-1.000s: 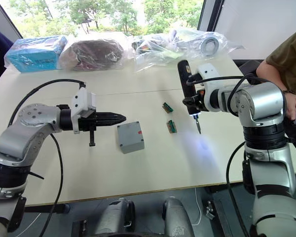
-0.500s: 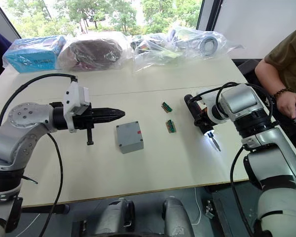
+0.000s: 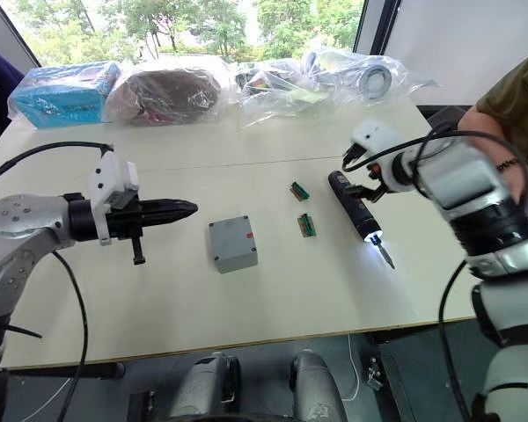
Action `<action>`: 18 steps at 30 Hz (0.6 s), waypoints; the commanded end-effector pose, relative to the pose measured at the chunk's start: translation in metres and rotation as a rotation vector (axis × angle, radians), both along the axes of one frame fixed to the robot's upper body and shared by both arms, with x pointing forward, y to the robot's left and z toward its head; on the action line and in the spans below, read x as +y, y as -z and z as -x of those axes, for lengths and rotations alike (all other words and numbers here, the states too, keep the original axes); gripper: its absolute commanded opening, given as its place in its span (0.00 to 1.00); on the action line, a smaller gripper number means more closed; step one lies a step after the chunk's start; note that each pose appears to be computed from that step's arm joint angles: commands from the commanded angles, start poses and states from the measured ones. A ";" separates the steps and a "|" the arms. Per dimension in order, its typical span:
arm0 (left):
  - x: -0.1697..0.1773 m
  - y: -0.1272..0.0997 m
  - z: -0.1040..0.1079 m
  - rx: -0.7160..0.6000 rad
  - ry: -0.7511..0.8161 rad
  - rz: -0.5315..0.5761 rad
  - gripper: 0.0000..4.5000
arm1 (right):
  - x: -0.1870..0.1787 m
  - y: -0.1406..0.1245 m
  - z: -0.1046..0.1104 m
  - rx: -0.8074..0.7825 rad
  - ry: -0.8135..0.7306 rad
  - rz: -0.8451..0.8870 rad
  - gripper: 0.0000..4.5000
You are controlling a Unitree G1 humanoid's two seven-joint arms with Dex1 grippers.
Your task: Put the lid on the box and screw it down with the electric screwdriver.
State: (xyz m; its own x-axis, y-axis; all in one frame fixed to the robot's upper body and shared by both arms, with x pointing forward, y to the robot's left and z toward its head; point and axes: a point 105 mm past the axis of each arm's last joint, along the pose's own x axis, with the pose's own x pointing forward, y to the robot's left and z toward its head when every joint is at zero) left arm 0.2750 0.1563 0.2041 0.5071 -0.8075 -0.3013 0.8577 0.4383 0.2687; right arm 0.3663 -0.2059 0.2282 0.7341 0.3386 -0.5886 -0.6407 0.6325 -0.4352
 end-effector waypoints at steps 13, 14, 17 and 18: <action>0.066 0.002 0.034 0.124 -0.183 -0.104 0.93 | -0.003 -0.023 0.115 0.114 -0.390 -0.280 1.00; 0.068 0.001 0.037 0.132 -0.184 -0.108 0.98 | -0.004 -0.021 0.117 0.116 -0.391 -0.281 1.00; 0.074 -0.006 0.045 0.138 -0.196 -0.118 0.99 | -0.005 -0.018 0.121 0.119 -0.395 -0.275 1.00; 0.076 -0.007 0.047 0.137 -0.202 -0.121 0.99 | -0.006 -0.017 0.122 0.118 -0.397 -0.271 1.00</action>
State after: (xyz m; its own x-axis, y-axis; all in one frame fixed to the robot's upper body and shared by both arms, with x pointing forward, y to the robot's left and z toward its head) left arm 0.2326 0.2303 0.1961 0.5819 -0.6574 -0.4788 0.7952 0.5833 0.1654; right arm 0.2495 -0.2135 0.2308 0.4352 0.7304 -0.5265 -0.8898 0.4382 -0.1277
